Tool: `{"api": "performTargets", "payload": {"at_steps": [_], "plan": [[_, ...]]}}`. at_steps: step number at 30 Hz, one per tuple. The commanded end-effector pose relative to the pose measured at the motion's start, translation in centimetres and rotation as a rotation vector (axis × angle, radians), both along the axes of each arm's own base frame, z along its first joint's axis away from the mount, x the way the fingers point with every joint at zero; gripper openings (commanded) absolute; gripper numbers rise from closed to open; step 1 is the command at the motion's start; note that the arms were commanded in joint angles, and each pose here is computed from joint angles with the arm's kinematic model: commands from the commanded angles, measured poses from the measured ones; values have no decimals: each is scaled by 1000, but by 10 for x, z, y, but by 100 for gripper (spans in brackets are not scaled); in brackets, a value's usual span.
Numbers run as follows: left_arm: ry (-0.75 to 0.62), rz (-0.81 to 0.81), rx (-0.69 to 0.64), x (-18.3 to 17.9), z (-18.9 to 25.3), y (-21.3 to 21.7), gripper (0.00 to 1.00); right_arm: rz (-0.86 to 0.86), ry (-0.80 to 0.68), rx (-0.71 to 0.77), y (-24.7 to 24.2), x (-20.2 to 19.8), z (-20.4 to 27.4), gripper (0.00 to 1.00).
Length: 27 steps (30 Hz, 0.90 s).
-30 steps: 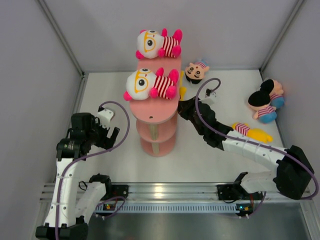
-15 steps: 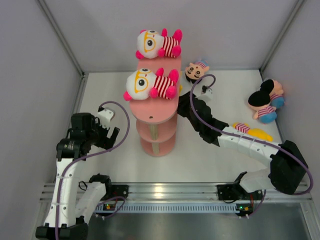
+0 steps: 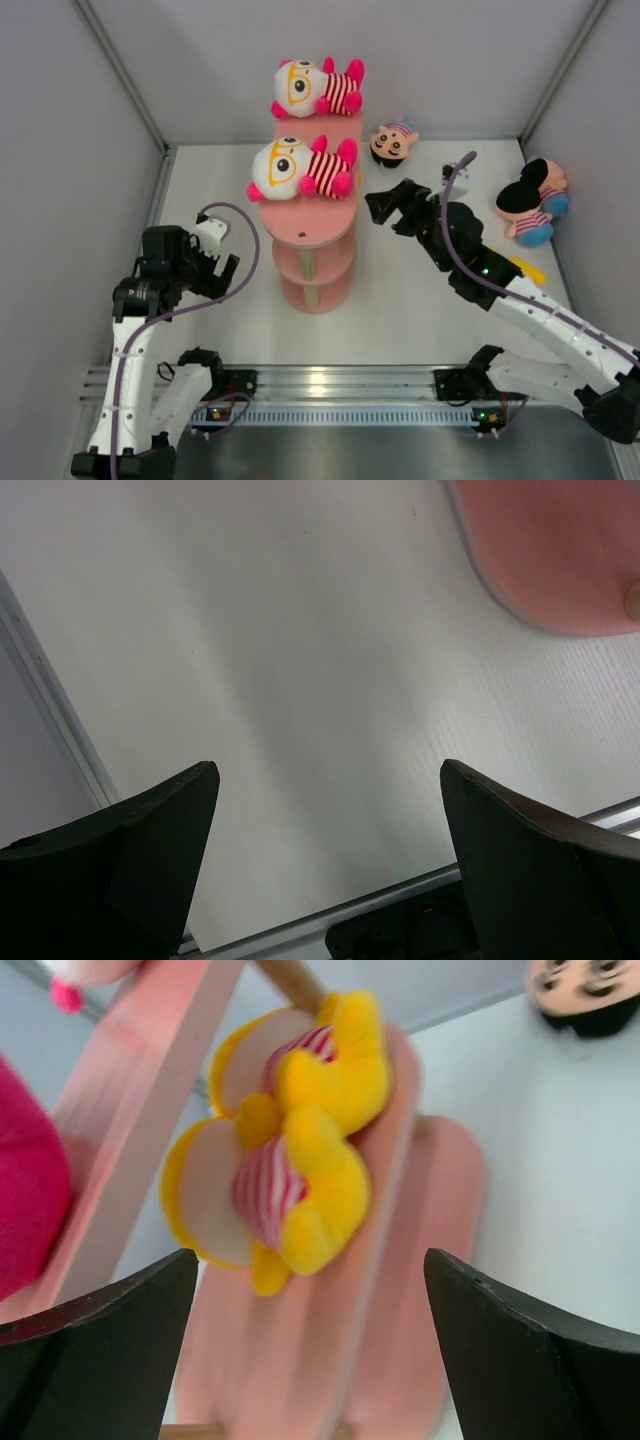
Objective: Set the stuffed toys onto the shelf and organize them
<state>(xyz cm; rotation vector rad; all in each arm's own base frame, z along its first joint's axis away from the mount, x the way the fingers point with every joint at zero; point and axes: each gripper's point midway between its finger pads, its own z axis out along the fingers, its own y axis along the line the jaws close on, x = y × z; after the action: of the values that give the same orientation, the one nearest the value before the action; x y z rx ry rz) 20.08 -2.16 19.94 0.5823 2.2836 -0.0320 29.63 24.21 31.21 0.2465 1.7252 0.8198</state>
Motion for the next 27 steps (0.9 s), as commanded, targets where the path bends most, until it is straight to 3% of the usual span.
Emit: {"api": "performTargets", "payload": {"at_steps": [1,6,12,17,20,23,24,26,27], "plan": [[-46,-3,-12,6,7,-2,98,-113,58,-169,-65,-5,-19,95],[-50,-5,-13,5,8,-2,99,-408,212,-167,-182,-4,-90,97],[-63,-5,-13,4,10,-2,98,-632,429,-175,-265,2,-172,97],[-78,-4,-12,2,12,-2,99,-641,605,-334,-283,13,-219,97],[-78,-2,-10,2,12,-1,99,-603,652,-381,-281,17,-235,92],[-81,0,-12,2,13,-1,99,-565,665,-395,-274,19,-244,70],[-82,3,-12,2,14,-1,99,-554,675,-402,-272,16,-250,50],[-86,5,-12,2,16,-1,99,-544,661,-392,-270,15,-249,26],[-89,6,-15,2,17,-1,98,-533,652,-388,-267,14,-247,4]]}}
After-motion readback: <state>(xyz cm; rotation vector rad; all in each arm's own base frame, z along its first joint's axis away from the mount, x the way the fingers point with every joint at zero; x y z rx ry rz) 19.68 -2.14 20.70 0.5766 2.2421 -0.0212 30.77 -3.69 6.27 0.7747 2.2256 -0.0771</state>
